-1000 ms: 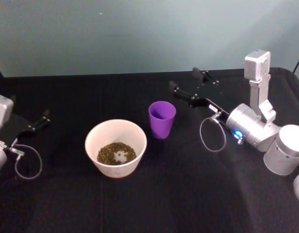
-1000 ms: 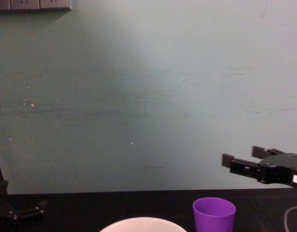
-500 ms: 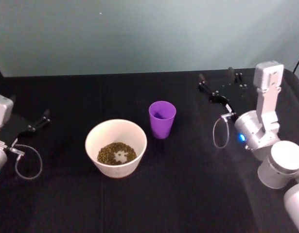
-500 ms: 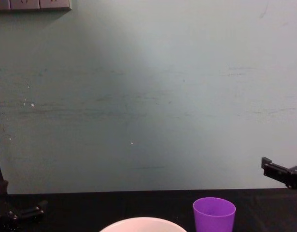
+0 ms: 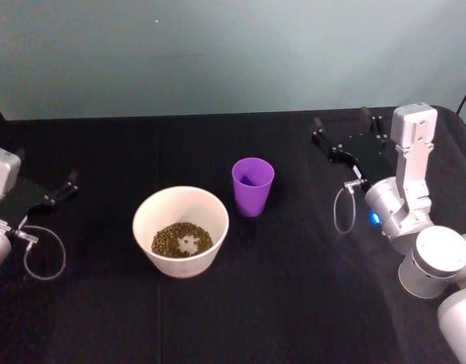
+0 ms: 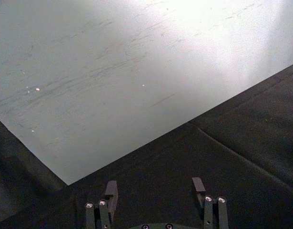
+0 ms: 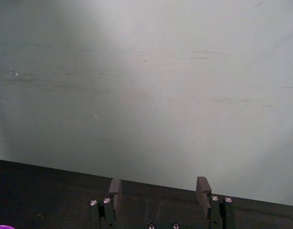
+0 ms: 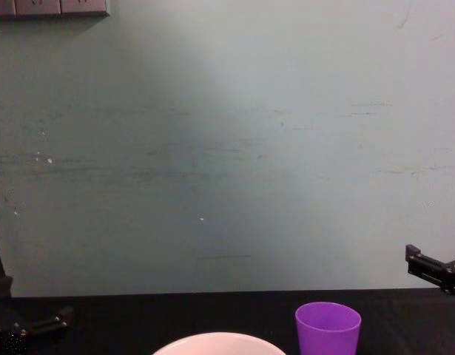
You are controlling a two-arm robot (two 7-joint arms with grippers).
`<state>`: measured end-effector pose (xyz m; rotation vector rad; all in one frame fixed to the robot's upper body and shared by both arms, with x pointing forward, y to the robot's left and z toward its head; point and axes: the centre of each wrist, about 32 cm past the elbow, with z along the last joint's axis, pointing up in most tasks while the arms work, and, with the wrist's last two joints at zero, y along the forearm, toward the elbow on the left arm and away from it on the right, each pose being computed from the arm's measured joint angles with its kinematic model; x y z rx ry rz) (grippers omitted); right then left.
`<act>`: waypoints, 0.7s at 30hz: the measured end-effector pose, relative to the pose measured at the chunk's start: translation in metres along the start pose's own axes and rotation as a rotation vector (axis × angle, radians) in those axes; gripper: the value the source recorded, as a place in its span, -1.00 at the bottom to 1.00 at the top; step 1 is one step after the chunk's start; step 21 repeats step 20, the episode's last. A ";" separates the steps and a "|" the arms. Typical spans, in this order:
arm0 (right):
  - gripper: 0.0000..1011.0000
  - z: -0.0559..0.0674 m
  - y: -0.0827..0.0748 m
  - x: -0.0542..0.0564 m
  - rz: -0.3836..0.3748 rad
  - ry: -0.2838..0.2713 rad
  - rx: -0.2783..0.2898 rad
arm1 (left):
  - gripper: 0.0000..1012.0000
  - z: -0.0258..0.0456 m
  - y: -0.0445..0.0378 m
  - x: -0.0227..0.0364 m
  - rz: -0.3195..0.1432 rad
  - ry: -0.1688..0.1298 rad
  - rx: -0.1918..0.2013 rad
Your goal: Pick up the cup and pour the mung beans from the cup into the bowl.
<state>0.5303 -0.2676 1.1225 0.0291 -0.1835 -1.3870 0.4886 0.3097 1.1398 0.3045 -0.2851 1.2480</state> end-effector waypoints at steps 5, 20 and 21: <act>0.98 0.001 0.000 0.000 0.000 0.001 0.001 | 1.00 0.0000 0.0000 0.0000 0.000 0.000 0.000; 0.98 0.001 0.000 0.000 0.001 0.005 0.000 | 1.00 0.0000 0.0000 0.0000 0.000 0.000 0.000; 0.98 0.001 0.000 0.000 0.001 0.005 0.000 | 1.00 0.0000 0.0000 0.0000 0.000 0.000 0.000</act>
